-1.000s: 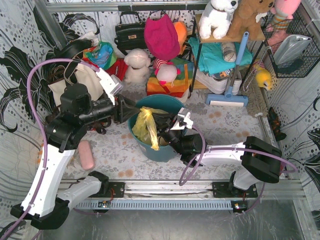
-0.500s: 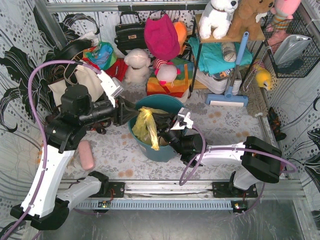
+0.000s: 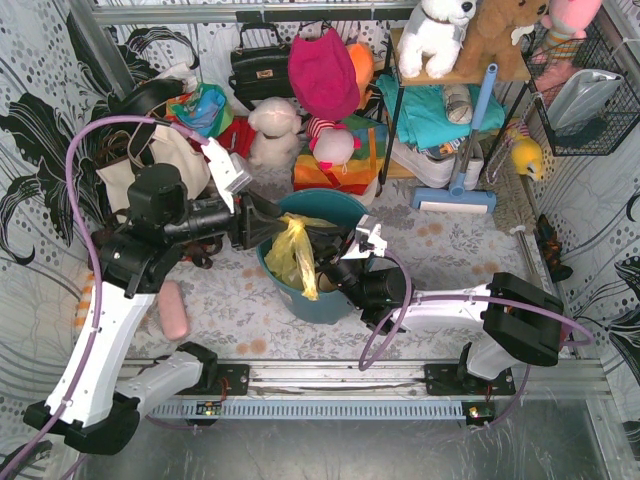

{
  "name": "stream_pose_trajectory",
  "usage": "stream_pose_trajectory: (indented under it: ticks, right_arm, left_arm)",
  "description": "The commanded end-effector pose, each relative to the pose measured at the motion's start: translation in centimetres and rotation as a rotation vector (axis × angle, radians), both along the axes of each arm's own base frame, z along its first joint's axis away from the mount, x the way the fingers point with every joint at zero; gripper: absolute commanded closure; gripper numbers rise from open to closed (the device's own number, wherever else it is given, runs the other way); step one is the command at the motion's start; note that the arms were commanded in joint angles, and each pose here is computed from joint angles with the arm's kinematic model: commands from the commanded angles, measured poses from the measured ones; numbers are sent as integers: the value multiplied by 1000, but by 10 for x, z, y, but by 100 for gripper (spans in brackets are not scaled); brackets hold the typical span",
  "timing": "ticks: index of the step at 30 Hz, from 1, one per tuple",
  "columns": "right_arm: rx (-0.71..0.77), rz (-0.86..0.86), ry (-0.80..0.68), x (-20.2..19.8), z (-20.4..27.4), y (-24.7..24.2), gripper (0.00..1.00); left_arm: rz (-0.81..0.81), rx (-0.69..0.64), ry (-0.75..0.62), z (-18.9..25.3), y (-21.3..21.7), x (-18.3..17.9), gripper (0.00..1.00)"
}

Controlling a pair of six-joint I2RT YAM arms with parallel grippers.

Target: Tie the trash bag

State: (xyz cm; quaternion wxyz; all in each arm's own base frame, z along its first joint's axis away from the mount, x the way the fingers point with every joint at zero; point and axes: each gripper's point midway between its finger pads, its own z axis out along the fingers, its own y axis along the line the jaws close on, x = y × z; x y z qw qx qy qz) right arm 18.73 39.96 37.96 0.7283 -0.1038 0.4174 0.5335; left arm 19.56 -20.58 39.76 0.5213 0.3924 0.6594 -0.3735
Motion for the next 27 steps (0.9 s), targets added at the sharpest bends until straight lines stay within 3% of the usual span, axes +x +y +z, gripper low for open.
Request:
stream_pose_trajectory:
  ticks: [1,8,17,27]
  right_arm:
    - [41,36,-21,-7,12,-1,100]
    - [35,35,-20,-8,11,-3,100]
    - [28,34,-17,-8,9,-3,100]
    - [29,26,-18,-7,9,-5,100]
  left_arm:
    - [-64,-29,-71,15,-8,-1,54]
    - [-89,-4,-63,7,-11,4,65]
    - [-99,-10,-82,8,-12,3,95]
    - [6,-5,-117,12,-3,15,100]
